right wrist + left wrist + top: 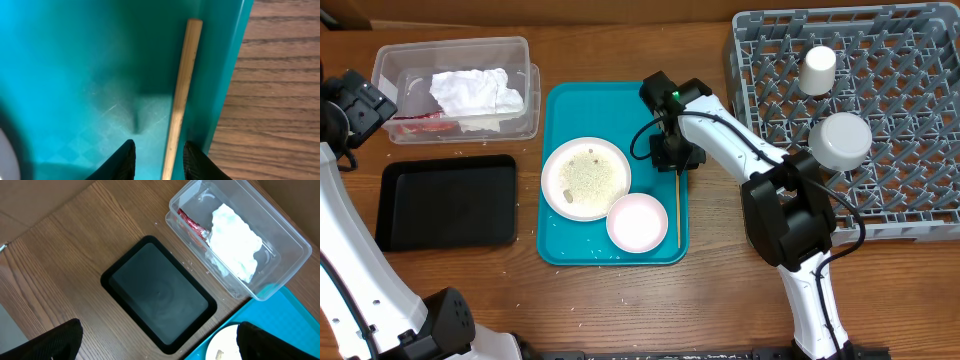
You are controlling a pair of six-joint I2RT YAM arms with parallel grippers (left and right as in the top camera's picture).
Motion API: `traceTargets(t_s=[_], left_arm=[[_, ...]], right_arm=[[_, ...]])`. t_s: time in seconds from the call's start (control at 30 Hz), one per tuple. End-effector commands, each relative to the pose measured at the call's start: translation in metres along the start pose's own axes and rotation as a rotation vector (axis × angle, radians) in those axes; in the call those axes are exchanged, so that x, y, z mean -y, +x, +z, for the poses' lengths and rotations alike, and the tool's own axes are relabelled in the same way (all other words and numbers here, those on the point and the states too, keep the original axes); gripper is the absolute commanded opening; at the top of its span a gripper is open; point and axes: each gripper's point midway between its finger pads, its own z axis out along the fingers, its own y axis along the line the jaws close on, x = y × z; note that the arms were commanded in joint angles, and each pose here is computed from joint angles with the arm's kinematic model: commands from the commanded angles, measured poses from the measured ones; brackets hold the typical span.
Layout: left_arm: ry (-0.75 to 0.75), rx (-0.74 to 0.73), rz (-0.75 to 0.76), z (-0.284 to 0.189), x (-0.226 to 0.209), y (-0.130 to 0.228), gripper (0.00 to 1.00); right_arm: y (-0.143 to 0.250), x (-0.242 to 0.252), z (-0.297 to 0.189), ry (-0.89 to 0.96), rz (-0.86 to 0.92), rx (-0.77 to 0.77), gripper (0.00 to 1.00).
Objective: Sort waste into correct bins and load items into the dishwasher
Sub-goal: 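Return the right gripper to the tray and grasp the second chopstick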
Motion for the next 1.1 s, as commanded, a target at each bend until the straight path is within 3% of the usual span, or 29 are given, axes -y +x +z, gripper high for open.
traceTargets(t_s=[0.0, 0.37, 0.53, 0.63, 0.67, 0.83, 1.07], left_arm=[[0.007, 0.009, -0.015, -0.004, -0.001, 0.0, 1.0], [0.007, 0.009, -0.015, -0.004, -0.001, 0.0, 1.0], [0.007, 0.009, -0.015, -0.004, -0.001, 0.0, 1.0], [0.007, 0.009, -0.015, -0.004, -0.001, 0.0, 1.0], [0.007, 0.009, -0.015, -0.004, -0.001, 0.0, 1.0], [0.007, 0.009, -0.015, -0.004, -0.001, 0.0, 1.0], [0.007, 0.009, -0.015, -0.004, -0.001, 0.0, 1.0]], right_arm=[[-0.001, 0.002, -0.005, 0.001, 0.008, 0.021, 0.34], [0.011, -0.004, 0.02, 0.003, 0.012, -0.003, 0.32], [0.02, -0.002, 0.029, 0.014, 0.006, -0.024, 0.2], [0.016, -0.004, 0.021, 0.011, 0.007, -0.018, 0.08], [0.013, -0.004, 0.016, 0.009, 0.01, -0.014, 0.04], [-0.018, -0.002, -0.036, -0.025, 0.034, 0.065, 0.04], [-0.069, 0.041, -0.152, -0.053, 0.021, 0.27, 0.04]])
